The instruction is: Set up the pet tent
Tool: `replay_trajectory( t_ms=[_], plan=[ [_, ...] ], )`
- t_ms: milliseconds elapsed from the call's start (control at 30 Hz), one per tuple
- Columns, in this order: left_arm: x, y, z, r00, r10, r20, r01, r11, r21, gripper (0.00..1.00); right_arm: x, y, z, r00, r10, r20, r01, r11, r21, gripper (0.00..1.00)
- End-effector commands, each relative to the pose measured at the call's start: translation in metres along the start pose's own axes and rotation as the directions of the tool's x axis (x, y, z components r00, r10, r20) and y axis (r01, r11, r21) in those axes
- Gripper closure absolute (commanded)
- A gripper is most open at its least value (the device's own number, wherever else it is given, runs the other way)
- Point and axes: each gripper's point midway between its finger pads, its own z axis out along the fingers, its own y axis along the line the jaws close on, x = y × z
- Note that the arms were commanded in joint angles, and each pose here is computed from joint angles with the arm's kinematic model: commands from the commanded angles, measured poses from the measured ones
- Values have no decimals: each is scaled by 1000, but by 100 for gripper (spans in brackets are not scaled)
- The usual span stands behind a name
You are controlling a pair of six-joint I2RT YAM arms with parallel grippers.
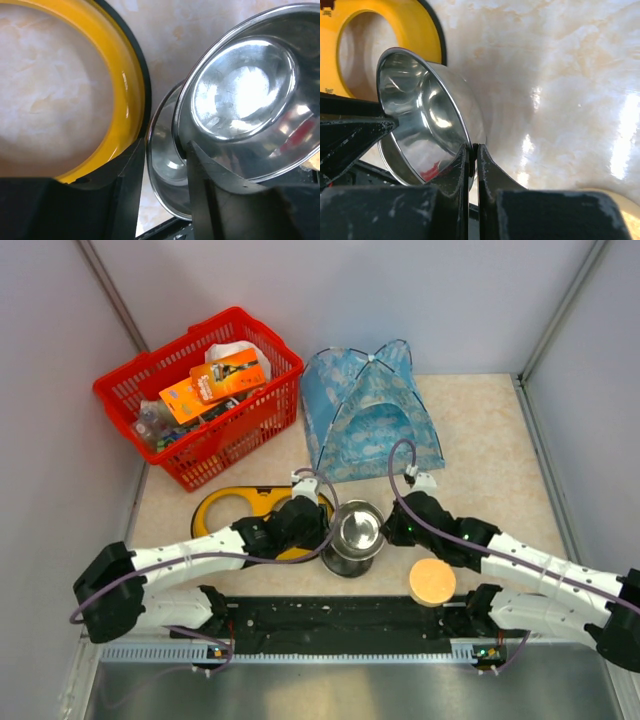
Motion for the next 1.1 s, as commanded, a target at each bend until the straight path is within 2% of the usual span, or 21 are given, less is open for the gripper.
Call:
replay_trajectory(
  t_ms=[0, 133, 300, 433, 567, 700, 867, 1067],
  plan=[
    [29, 34, 8, 990, 67, -125, -85, 985, -149, 60, -51, 0, -20, 975, 84, 206, -91, 996, 24, 100],
    [25, 33, 8, 991, 70, -115, -88, 984, -153, 62, -49, -11, -20, 976, 64, 208, -80, 994, 68, 100],
    [22, 34, 4, 992, 68, -102, -83, 984, -159, 48, -50, -25, -21, 973, 41, 227, -72, 989, 132, 100],
    [18, 33, -2, 997, 38, -67, -48, 989, -143, 43, -57, -7, -22, 970, 43, 241, -55, 997, 45, 100],
    [0, 36, -16, 1000, -5, 21, 9, 986, -166, 43, -60, 24, -19, 972, 57, 229, -37, 995, -93, 100],
    [-27, 49, -47, 985, -64, 158, 97, 972, -214, 40, -57, 49, 0, 982, 51, 183, -24, 989, -148, 100],
    [-53, 85, -99, 931, -124, 344, 235, 924, -303, 39, -51, 84, 35, 991, 55, 120, -28, 975, -219, 100],
    [-62, 98, -126, 874, -159, 459, 292, 928, -234, 38, -44, 132, 69, 996, 42, 74, -18, 954, -298, 100]
  ],
)
